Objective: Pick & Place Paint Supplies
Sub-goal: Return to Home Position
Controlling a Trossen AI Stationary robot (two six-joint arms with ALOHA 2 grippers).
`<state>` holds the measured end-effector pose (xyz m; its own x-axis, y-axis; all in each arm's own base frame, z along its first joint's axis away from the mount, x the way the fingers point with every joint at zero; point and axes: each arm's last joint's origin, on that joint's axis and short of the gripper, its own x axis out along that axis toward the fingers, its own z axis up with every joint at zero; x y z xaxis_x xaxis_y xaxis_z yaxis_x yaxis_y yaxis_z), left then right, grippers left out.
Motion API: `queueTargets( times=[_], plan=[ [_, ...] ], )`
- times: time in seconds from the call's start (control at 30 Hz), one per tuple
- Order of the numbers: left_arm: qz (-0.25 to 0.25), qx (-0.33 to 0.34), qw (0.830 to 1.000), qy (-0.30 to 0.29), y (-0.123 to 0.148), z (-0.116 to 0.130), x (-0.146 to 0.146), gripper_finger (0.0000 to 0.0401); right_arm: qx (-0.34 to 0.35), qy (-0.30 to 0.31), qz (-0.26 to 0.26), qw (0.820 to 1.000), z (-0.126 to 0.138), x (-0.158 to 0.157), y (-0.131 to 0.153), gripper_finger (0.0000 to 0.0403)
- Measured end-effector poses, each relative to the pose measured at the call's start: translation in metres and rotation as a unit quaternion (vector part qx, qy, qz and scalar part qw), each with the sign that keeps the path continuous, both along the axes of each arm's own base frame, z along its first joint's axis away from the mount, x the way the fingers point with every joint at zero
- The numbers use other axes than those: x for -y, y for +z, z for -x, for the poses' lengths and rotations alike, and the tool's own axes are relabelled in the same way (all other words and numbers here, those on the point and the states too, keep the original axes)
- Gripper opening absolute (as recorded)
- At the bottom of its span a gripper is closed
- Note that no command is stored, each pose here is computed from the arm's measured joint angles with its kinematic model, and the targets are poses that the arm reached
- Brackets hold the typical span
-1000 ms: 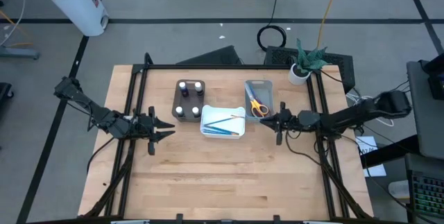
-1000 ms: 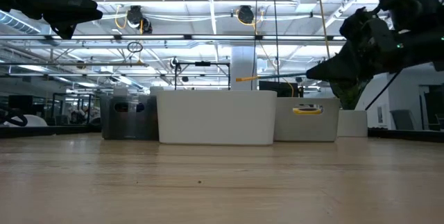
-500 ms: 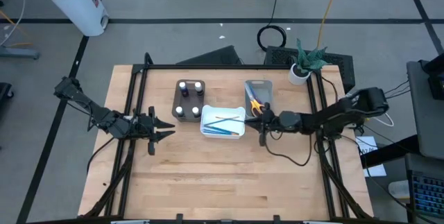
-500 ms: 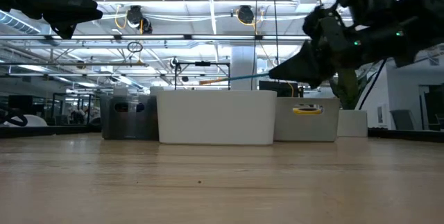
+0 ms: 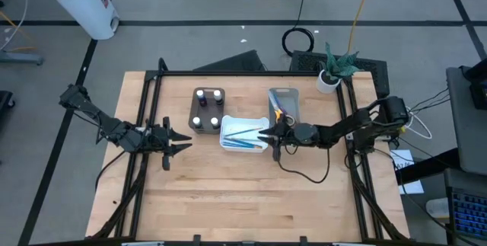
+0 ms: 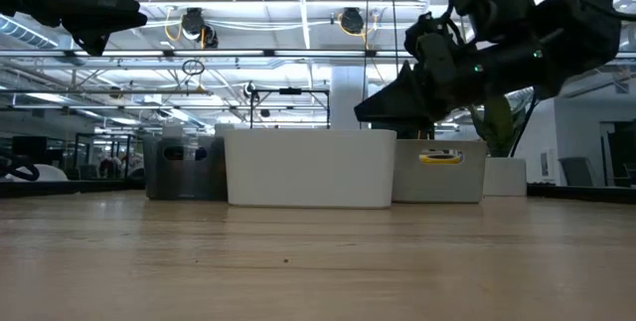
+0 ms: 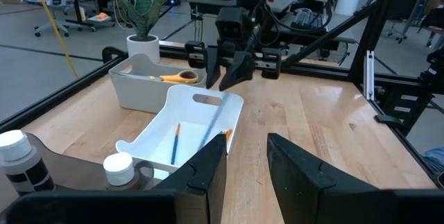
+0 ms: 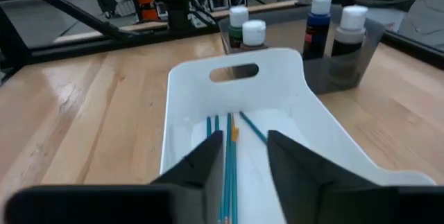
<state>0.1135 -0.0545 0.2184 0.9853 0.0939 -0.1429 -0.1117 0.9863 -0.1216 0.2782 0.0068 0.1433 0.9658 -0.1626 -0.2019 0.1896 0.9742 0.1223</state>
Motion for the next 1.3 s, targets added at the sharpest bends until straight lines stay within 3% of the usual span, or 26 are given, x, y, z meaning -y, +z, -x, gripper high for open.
queueTargets(
  times=[0.2, 0.43, 0.83, 1.03, 1.3],
  plan=[
    [0.0, 0.0, 1.0, 0.0, 0.0, 0.0, 0.0, 0.0113, 0.001, 0.003, 0.013, 1.0, 0.002, 0.0, 0.004, 0.0168],
    [0.0, 0.0, 1.0, 0.0, 0.0, 0.0, 0.0, 0.0113, 0.0, 0.018, 0.038, 0.999, 0.025, -0.003, 0.042, 0.0212],
    [0.0, 0.0, 1.0, 0.0, 0.0, 0.0, 0.0, 0.0113, -0.043, 0.033, 0.066, 0.996, 0.129, 0.001, 0.102, 0.0211],
    [0.0, 0.0, 1.0, 0.0, 0.0, 0.0, 0.0, 0.0113, -0.038, 0.036, 0.073, 0.996, 0.169, 0.004, 0.091, 0.0217],
    [0.0, 0.0, 1.0, 0.0, 0.0, 0.0, 0.0, 0.0113, 0.022, 0.031, 0.069, 0.997, 0.192, 0.006, 0.059, 0.0211]
  ],
)
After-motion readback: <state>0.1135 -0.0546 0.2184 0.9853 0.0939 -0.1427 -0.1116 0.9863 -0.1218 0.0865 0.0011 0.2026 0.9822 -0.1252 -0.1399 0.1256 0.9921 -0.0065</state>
